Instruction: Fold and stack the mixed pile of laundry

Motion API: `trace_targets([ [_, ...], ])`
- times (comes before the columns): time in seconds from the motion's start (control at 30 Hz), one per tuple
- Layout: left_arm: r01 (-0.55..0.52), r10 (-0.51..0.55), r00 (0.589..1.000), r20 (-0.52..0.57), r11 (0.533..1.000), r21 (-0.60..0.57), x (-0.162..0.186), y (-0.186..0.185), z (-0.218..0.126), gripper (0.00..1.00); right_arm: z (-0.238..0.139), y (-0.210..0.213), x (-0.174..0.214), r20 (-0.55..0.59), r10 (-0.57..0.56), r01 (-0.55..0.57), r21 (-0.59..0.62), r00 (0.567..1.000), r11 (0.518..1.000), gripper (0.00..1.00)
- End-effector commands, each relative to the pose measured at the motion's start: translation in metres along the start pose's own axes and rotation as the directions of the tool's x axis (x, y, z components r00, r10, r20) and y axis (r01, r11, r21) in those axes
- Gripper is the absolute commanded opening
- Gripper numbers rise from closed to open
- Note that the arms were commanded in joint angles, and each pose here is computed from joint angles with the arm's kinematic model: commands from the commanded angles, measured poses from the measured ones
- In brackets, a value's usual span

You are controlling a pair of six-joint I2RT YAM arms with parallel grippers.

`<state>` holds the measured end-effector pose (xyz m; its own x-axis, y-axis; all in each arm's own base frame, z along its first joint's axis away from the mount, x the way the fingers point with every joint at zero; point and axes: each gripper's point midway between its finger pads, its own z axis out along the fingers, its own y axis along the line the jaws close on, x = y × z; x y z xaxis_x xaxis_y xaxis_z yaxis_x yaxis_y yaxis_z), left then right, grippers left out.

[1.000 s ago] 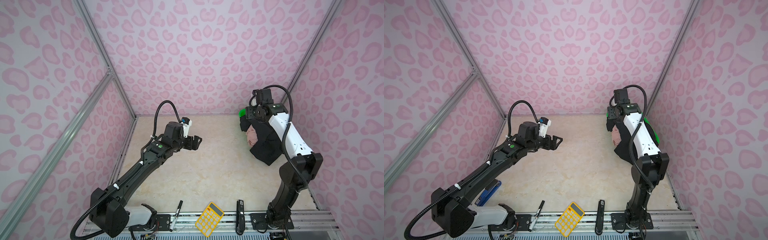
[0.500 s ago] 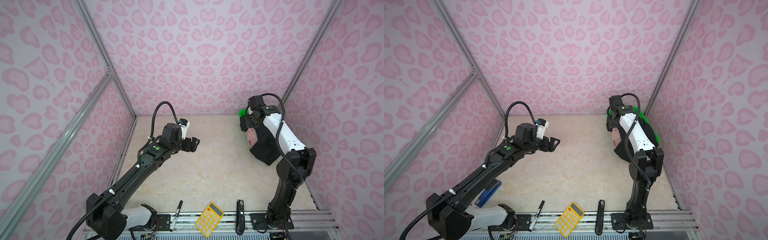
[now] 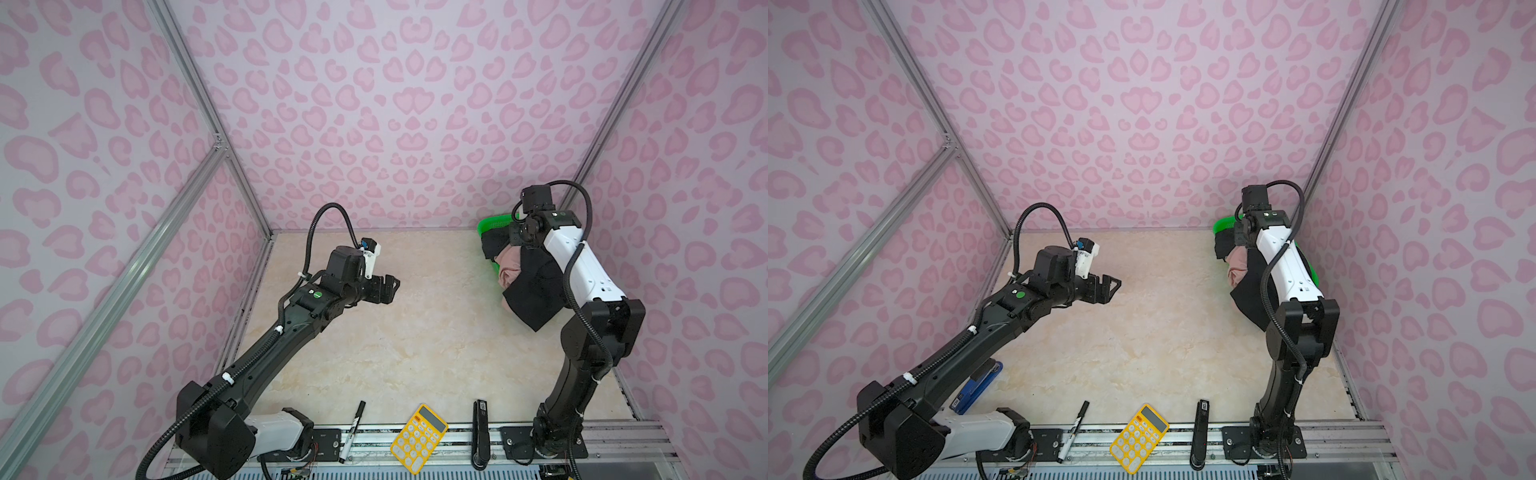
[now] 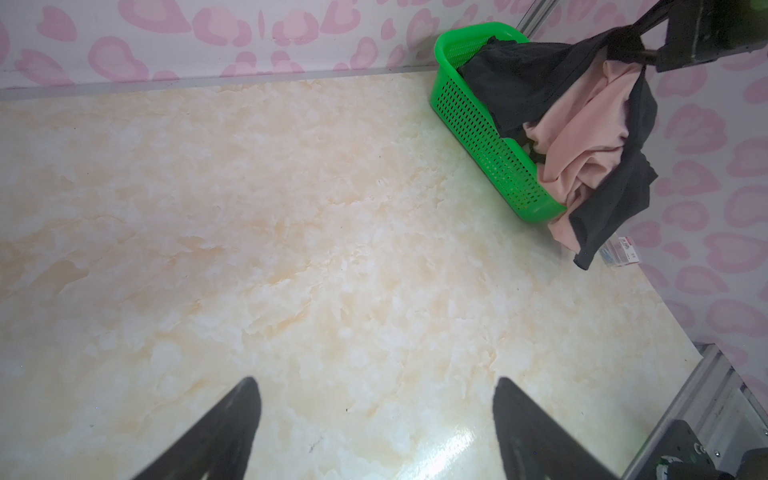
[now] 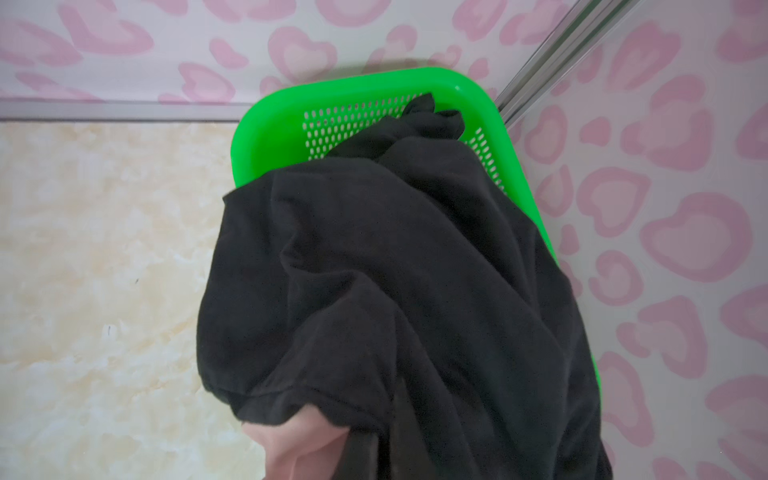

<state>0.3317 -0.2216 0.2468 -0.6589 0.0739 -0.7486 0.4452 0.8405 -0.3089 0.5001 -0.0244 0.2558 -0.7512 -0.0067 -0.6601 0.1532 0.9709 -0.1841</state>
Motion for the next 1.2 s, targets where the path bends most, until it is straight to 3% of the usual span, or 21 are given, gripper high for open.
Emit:
trace_targets([
  [0.0,0.003,-0.004,1.0,0.011,1.0,0.029,-0.009,-0.006,0.002,0.89,-0.021,-0.014,-0.046,0.158,0.066,-0.064,-0.014,0.985,0.998,0.0],
  [0.2,0.013,-0.015,1.0,0.024,0.999,0.052,-0.019,-0.012,0.005,0.89,-0.067,-0.042,-0.099,0.296,0.104,-0.11,0.004,0.95,0.994,0.0],
  [0.3,0.02,-0.022,0.999,0.028,0.998,0.067,-0.021,-0.015,0.006,0.89,-0.077,-0.041,-0.105,0.321,0.108,-0.108,-0.017,0.941,0.994,0.0],
  [0.47,0.041,-0.043,0.999,0.016,0.995,0.088,-0.015,-0.017,0.009,0.87,-0.015,-0.02,-0.047,0.136,0.102,-0.098,-0.038,0.985,0.994,0.0],
  [0.57,0.041,-0.043,0.999,0.011,0.995,0.087,-0.01,-0.016,0.006,0.87,0.025,-0.013,-0.004,0.016,0.105,-0.104,-0.018,0.994,0.994,0.11],
  [0.67,0.031,-0.032,0.999,0.011,0.997,0.074,-0.008,-0.014,0.001,0.87,0.038,-0.015,0.022,-0.076,0.112,-0.113,-0.006,0.991,0.994,0.26],
  [0.73,0.026,-0.027,1.0,0.013,0.998,0.064,-0.008,-0.013,-0.002,0.87,0.028,-0.016,0.023,-0.08,0.112,-0.113,-0.003,0.99,0.994,0.36],
  [0.93,0.029,-0.03,0.999,0.012,0.998,0.05,-0.007,-0.01,0.0,0.87,-0.048,-0.02,0.014,0.039,0.126,-0.125,-0.021,0.991,0.992,0.59],
  [1.0,0.034,-0.034,0.999,0.005,0.998,0.056,-0.006,-0.011,0.002,0.87,-0.069,-0.025,0.022,0.063,0.145,-0.143,-0.029,0.988,0.989,0.63],
  [1.17,0.027,-0.027,1.0,-0.004,0.998,0.062,-0.004,-0.011,0.005,0.87,-0.09,-0.013,0.072,0.009,0.189,-0.187,-0.113,0.982,0.976,0.63],
])
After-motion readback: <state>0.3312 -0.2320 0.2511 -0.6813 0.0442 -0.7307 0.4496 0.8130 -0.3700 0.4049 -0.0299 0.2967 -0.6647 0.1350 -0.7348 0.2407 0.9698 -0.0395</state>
